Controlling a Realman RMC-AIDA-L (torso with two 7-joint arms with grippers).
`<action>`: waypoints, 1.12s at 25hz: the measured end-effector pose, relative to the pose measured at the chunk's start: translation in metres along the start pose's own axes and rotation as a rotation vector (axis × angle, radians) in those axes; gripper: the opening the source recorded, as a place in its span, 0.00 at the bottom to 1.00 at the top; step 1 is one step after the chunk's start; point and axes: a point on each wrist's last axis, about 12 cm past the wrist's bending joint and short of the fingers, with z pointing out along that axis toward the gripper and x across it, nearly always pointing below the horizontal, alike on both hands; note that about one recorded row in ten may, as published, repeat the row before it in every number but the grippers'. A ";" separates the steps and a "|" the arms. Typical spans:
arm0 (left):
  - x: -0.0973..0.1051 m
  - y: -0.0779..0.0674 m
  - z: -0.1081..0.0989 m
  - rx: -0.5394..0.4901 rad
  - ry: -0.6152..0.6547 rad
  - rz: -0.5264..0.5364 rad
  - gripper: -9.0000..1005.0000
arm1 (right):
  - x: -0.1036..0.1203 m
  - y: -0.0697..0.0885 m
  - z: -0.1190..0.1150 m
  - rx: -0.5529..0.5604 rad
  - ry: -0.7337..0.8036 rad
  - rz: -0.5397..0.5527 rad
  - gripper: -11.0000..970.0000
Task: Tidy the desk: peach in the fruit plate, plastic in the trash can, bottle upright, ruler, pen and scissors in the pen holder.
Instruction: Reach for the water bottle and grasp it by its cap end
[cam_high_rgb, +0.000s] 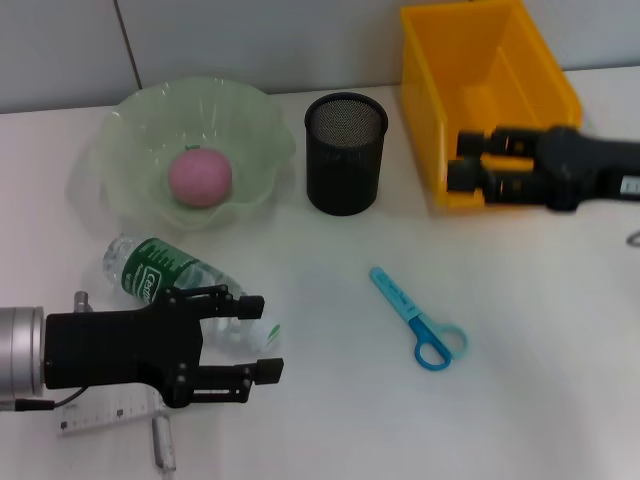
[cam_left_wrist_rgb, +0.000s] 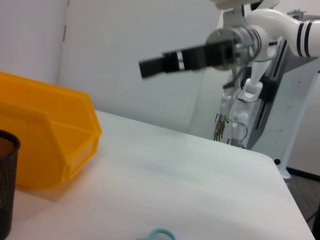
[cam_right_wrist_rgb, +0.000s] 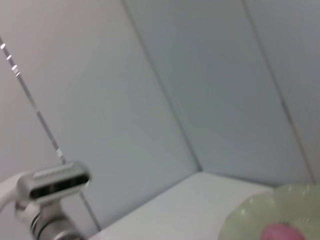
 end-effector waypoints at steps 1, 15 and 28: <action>0.000 0.000 0.000 -0.001 -0.001 0.000 0.76 | 0.003 0.001 0.000 -0.010 0.015 -0.001 0.76; -0.002 0.003 -0.003 -0.020 0.001 -0.003 0.76 | 0.039 0.003 0.013 -0.066 0.235 0.005 0.76; -0.066 0.029 0.015 0.014 0.186 0.239 0.75 | 0.038 -0.001 0.002 -0.041 0.302 0.049 0.76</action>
